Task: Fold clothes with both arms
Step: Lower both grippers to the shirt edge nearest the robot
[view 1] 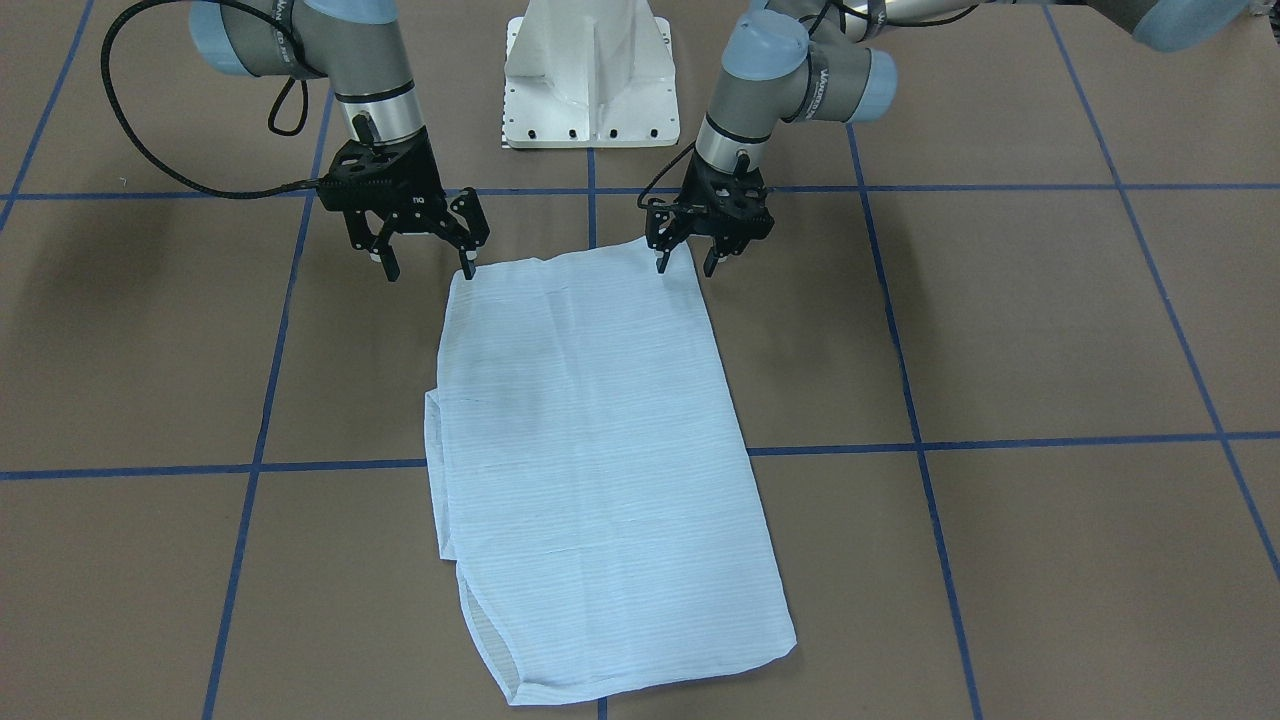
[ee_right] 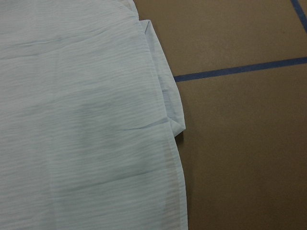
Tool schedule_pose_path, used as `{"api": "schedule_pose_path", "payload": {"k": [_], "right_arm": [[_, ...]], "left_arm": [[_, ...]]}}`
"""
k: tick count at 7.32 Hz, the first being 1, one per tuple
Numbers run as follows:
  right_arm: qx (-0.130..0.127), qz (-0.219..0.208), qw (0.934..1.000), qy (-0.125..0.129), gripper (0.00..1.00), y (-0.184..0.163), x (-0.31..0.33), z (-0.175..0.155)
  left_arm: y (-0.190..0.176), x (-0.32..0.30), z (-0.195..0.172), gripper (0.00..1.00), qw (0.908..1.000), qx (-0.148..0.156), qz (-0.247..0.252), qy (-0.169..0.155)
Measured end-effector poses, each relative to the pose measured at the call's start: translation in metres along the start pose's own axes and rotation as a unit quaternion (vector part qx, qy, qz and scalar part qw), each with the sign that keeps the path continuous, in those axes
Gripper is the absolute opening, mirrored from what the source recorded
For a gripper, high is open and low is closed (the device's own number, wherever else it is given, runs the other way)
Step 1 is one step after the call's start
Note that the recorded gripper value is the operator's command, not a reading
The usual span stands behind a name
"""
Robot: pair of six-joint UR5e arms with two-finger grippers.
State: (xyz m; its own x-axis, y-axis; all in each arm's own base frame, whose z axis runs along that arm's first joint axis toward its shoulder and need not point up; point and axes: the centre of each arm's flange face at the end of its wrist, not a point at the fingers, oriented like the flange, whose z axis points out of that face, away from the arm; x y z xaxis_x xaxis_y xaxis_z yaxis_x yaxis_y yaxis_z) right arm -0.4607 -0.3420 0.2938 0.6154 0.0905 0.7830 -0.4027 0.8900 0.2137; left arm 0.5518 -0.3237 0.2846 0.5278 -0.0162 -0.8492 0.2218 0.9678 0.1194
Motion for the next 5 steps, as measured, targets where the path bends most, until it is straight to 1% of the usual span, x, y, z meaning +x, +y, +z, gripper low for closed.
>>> {"api": "schedule_pose_path", "payload": {"k": [3,4,5], "right_arm": [[0.0,0.0,1.0,0.001,1.0,0.0,0.0,0.002],[0.0,0.0,1.0,0.002,1.0,0.001,0.0,0.002],[0.0,0.0,1.0,0.003,1.0,0.001,0.001,0.003]], "left_arm": [[0.015,0.004,0.003,0.7,0.9999,-0.01,0.004,0.001],[0.018,0.004,0.003,0.64,0.9999,-0.013,0.004,0.001],[0.022,0.005,0.004,0.48,0.9999,-0.015,0.002,0.001]]}}
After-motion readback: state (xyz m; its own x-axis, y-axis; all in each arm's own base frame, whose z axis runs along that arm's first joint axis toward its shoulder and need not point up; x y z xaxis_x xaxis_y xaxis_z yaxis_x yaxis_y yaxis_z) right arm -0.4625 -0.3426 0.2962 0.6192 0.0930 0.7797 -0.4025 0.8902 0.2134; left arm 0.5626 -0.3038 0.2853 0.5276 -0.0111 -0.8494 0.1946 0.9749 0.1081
